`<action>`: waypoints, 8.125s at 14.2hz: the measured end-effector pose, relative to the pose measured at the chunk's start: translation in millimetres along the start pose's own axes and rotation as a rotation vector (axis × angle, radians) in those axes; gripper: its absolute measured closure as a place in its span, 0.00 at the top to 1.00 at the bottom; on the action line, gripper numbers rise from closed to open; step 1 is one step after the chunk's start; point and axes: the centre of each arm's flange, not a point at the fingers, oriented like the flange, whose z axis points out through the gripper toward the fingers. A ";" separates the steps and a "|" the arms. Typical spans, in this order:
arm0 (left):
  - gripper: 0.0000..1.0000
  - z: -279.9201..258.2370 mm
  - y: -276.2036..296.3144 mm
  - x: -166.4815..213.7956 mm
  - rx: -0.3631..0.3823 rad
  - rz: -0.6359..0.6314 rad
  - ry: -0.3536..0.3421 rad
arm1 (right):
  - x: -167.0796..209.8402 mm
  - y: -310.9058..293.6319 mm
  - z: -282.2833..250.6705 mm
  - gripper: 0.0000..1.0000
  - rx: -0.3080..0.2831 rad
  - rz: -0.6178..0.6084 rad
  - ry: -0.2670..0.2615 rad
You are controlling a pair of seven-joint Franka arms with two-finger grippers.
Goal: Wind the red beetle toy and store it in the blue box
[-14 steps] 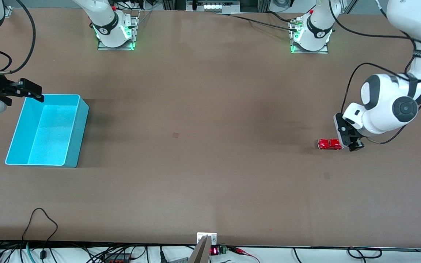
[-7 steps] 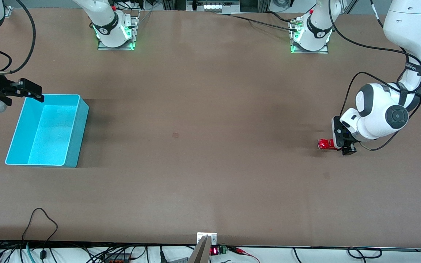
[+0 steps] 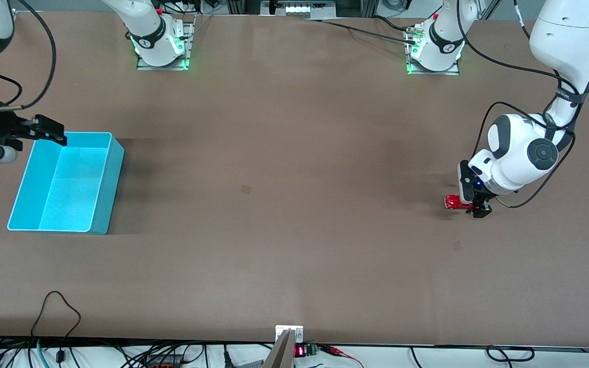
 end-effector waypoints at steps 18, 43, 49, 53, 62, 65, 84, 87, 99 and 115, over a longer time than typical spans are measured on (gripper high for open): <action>0.60 -0.6 -0.3 2.8 0.015 0.007 0.002 | -13.1 -36.9 197.0 1.00 0.003 -0.053 0.047; 0.53 -0.2 14.5 -165.1 0.018 0.064 0.003 | -11.9 -46.6 255.2 1.00 -0.005 -0.070 0.052; 1.00 -74.9 -28.2 -79.1 -0.139 0.221 0.102 | -11.9 -47.4 256.0 1.00 -0.005 -0.072 0.050; 1.00 -156.6 -45.3 -18.3 -0.149 0.224 0.069 | -11.8 -47.5 259.2 1.00 -0.005 -0.074 0.043; 1.00 -198.2 -73.6 37.6 -0.032 -0.457 0.095 | -11.4 -70.6 261.1 1.00 -0.062 -0.562 0.015; 1.00 -204.1 -79.7 44.1 0.003 -0.731 0.100 | -12.4 -82.4 262.6 1.00 -0.102 -0.690 -0.012; 1.00 -375.7 -38.1 24.5 0.012 -1.647 0.036 | 24.4 -50.0 364.6 1.00 -0.163 -1.336 -0.040; 1.00 -382.9 -24.7 24.4 -0.011 -1.649 0.013 | 24.2 -42.4 379.2 1.00 -0.157 -1.326 -0.039; 1.00 -405.1 -13.0 20.0 -0.003 -1.656 0.020 | 43.1 -58.7 355.5 0.48 -0.050 -1.120 0.093; 1.00 -399.0 -7.5 16.1 -0.047 -1.661 -0.022 | -23.7 188.4 264.1 0.48 0.015 0.011 -0.053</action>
